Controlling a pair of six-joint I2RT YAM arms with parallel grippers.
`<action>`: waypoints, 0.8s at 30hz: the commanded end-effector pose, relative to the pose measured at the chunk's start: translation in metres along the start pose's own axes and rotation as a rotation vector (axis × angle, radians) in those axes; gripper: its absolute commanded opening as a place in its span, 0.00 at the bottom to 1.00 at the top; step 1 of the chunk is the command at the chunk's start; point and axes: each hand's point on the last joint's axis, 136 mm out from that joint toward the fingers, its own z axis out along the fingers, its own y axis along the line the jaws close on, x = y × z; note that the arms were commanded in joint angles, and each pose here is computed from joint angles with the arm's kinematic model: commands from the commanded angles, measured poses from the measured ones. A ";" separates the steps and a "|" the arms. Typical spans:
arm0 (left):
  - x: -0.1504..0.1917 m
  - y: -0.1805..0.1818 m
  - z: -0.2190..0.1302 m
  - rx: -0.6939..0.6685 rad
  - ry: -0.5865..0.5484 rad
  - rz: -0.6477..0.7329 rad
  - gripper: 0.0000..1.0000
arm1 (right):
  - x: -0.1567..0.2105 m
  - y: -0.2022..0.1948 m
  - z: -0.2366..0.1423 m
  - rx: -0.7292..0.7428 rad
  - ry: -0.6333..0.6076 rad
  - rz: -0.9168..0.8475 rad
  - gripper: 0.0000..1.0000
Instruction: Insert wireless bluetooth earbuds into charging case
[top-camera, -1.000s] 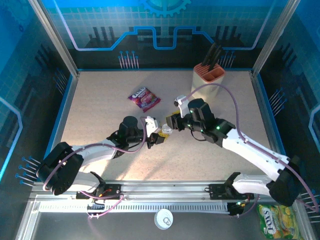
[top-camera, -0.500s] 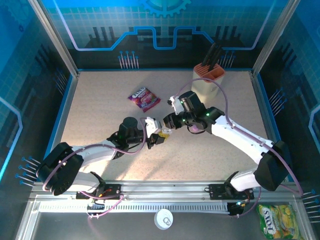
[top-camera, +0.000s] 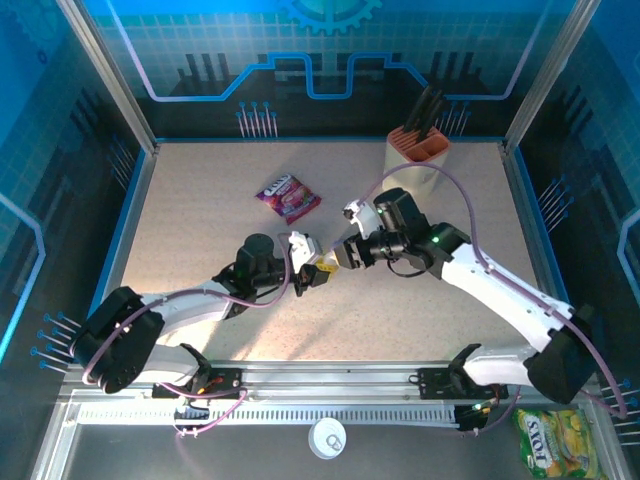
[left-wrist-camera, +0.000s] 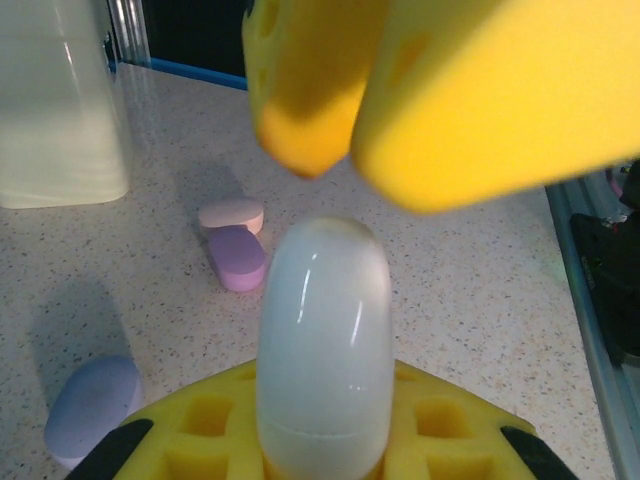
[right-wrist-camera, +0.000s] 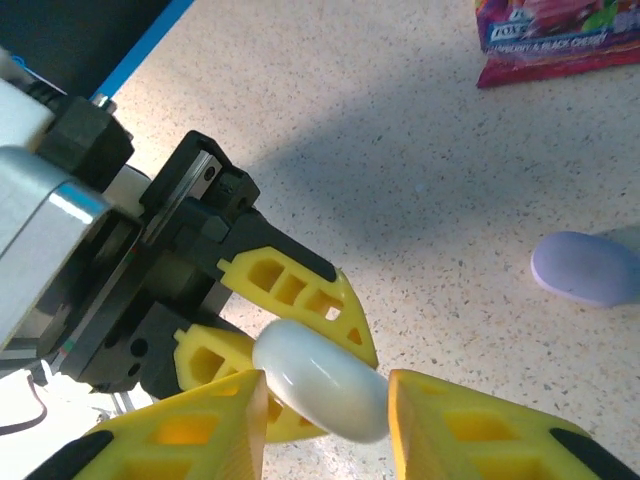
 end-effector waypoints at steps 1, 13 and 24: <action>-0.014 -0.019 -0.004 0.105 -0.012 -0.009 0.18 | -0.006 0.007 -0.019 -0.051 -0.082 -0.107 0.38; -0.037 -0.063 -0.017 0.356 -0.017 -0.057 0.09 | 0.027 0.036 -0.038 -0.205 -0.066 -0.415 0.56; -0.045 -0.065 -0.017 0.377 -0.031 -0.080 0.00 | 0.033 0.038 -0.017 -0.262 -0.015 -0.430 0.50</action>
